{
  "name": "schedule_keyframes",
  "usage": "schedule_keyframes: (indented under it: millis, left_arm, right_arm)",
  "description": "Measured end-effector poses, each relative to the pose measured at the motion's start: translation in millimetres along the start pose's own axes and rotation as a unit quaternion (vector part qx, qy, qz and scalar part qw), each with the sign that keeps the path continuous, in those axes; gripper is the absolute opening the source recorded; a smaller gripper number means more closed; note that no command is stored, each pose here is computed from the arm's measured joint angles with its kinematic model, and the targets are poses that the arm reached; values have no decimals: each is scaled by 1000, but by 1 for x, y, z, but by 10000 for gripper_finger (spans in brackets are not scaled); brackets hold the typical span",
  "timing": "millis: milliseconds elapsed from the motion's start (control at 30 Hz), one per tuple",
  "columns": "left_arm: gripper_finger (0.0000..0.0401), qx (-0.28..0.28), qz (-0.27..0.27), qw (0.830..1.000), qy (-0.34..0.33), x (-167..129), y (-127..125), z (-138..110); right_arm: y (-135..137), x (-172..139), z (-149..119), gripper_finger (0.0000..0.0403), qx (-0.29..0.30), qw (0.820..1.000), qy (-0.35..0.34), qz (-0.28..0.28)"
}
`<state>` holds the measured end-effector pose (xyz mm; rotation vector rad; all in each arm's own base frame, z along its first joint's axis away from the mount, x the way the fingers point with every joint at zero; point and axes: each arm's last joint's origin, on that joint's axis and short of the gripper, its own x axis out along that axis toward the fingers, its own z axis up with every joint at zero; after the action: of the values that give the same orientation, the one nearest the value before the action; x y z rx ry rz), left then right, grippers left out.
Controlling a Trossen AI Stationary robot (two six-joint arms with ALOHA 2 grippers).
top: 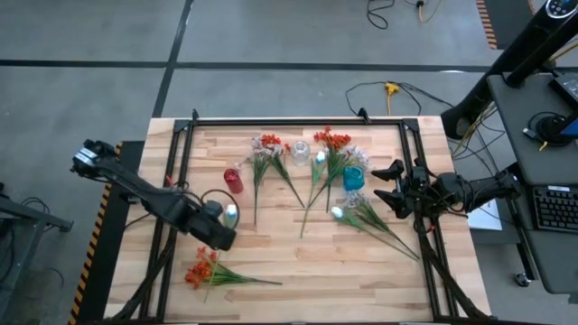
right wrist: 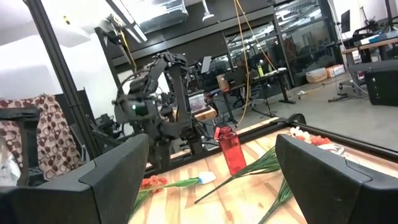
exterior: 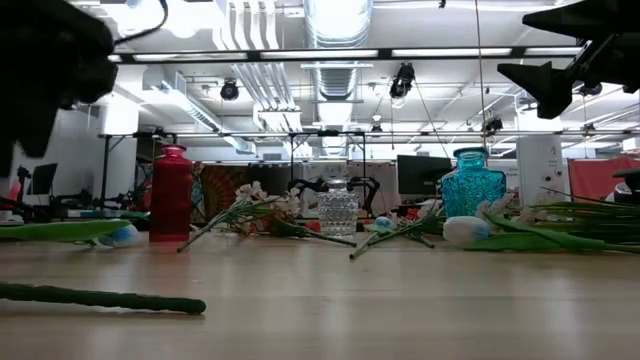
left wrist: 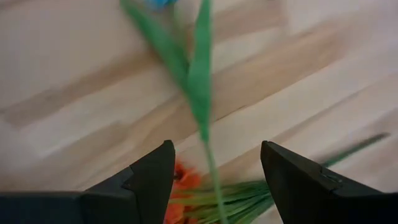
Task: Sort flowers into vase by color
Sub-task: Put the bottom left white flower into the red vase
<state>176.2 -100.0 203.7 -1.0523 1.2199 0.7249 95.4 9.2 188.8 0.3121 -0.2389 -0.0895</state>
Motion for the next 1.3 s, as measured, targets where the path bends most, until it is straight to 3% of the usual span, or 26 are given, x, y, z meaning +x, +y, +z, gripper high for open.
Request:
schedule_keyframes:
  millis: [267, 633, 967, 1167, 1300]
  left_arm:
    - [221, 7, 20, 1000, -15, 30, -14, -2]
    - [210, 29, 85, 996, -30, 65, -23, -6]
    - [94, 59, 143, 987, -36, 71, -38, -11]
    - [26, 74, 139, 987, -43, 72, -45, -17]
    - [6, 83, 128, 987, -49, 67, -48, -22]
  right_arm:
    - [0, 0, 0, 343, 11, 1000, -1, 0]
    - [0, 0, 0, 343, 21, 1000, -1, 0]
    - [0, 0, 0, 343, 33, 999, -1, 0]
    - [0, 0, 0, 343, 38, 999, 1, 0]
    - [0, 0, -1, 343, 36, 999, 7, -2]
